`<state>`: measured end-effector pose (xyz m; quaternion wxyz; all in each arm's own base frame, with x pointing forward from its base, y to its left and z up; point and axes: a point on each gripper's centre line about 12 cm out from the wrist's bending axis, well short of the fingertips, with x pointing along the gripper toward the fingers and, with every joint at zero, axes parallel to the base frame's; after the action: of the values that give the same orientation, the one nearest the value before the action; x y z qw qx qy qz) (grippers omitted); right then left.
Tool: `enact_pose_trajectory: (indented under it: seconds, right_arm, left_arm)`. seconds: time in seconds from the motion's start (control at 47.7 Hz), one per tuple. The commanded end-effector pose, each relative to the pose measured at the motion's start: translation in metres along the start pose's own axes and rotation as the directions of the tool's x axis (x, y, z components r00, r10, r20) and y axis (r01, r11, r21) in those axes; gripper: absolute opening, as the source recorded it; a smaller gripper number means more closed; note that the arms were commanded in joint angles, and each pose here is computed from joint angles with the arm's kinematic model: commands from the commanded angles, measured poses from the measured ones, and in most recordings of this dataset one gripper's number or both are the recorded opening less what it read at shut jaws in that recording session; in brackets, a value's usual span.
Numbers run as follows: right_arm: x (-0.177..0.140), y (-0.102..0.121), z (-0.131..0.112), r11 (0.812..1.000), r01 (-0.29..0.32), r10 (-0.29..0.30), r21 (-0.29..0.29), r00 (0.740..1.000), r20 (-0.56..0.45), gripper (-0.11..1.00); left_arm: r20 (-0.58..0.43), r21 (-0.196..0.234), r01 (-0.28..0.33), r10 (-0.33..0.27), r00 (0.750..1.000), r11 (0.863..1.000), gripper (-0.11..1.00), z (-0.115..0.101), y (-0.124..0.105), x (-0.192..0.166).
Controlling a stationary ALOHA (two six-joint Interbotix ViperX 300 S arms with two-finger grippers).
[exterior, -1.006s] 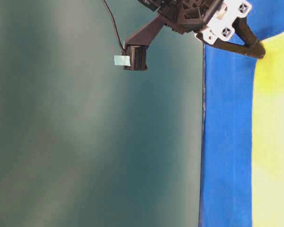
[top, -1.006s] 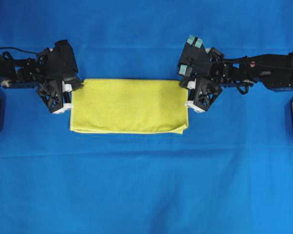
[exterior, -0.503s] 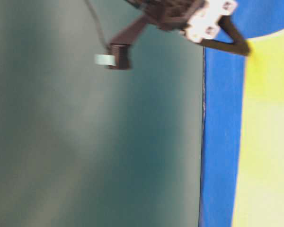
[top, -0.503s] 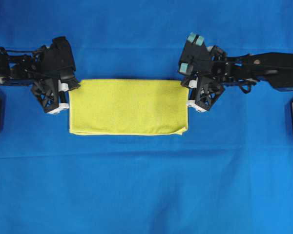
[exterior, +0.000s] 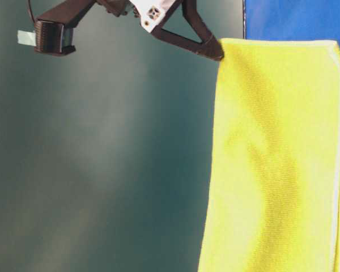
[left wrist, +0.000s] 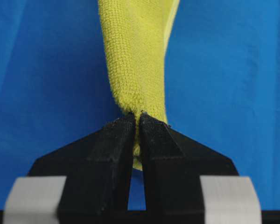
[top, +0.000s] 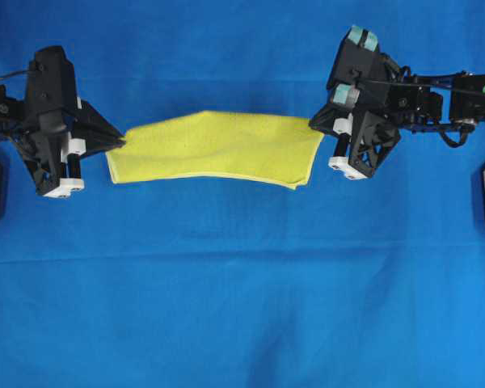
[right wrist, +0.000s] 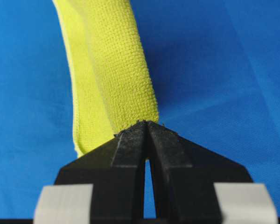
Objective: Fold the yellow towel.
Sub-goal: 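Regrasp the folded towel's left and right ends with both grippers, then rotate the towel strip vertical, left gripper swinging its end toward the near side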
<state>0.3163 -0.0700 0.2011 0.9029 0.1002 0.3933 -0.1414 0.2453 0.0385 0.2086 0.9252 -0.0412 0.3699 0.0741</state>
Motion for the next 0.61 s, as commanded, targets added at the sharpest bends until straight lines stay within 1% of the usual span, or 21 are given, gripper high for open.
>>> enact_pose_trajectory:
  seconds: [0.0,0.147,0.189,0.252,0.419,0.482,0.587]
  right_arm:
    - [-0.007,0.0,0.012,1.0,-0.001,0.001,0.008,0.999,0.04,0.0]
    - [-0.007,-0.014,0.014,0.999,0.03,-0.032,0.046,0.998,0.047,0.0]
    - [-0.006,-0.021,0.016,0.997,0.045,-0.048,0.058,0.997,0.054,0.0]
    - [-0.007,-0.03,0.022,0.996,0.061,-0.067,0.069,0.995,0.08,0.0]
    - [-0.004,-0.061,0.042,0.987,0.113,-0.129,0.112,0.98,0.15,0.0]
    - [-0.001,-0.072,0.05,0.984,0.135,-0.152,0.117,0.975,0.161,0.0]
    - [0.006,-0.085,0.067,0.98,0.166,-0.183,0.107,0.967,0.177,0.0]
  left_arm:
    - [0.029,0.006,0.015,-0.015,0.999,1.0,0.02,0.01,-0.005,-0.003]
    - [0.044,0.007,0.048,-0.048,0.998,0.999,0.02,0.011,-0.016,-0.004]
    - [0.055,0.007,0.062,-0.063,0.997,0.998,0.02,0.012,-0.021,-0.004]
    - [0.102,0.012,0.095,-0.095,0.99,0.995,0.02,0.018,-0.031,-0.003]
    - [0.222,0.08,0.169,-0.183,0.958,0.982,0.02,0.038,-0.06,0.003]
    - [0.25,0.105,0.19,-0.211,0.945,0.976,0.02,0.047,-0.071,0.009]
    - [0.276,0.129,0.206,-0.235,0.932,0.97,0.02,0.063,-0.084,0.022]
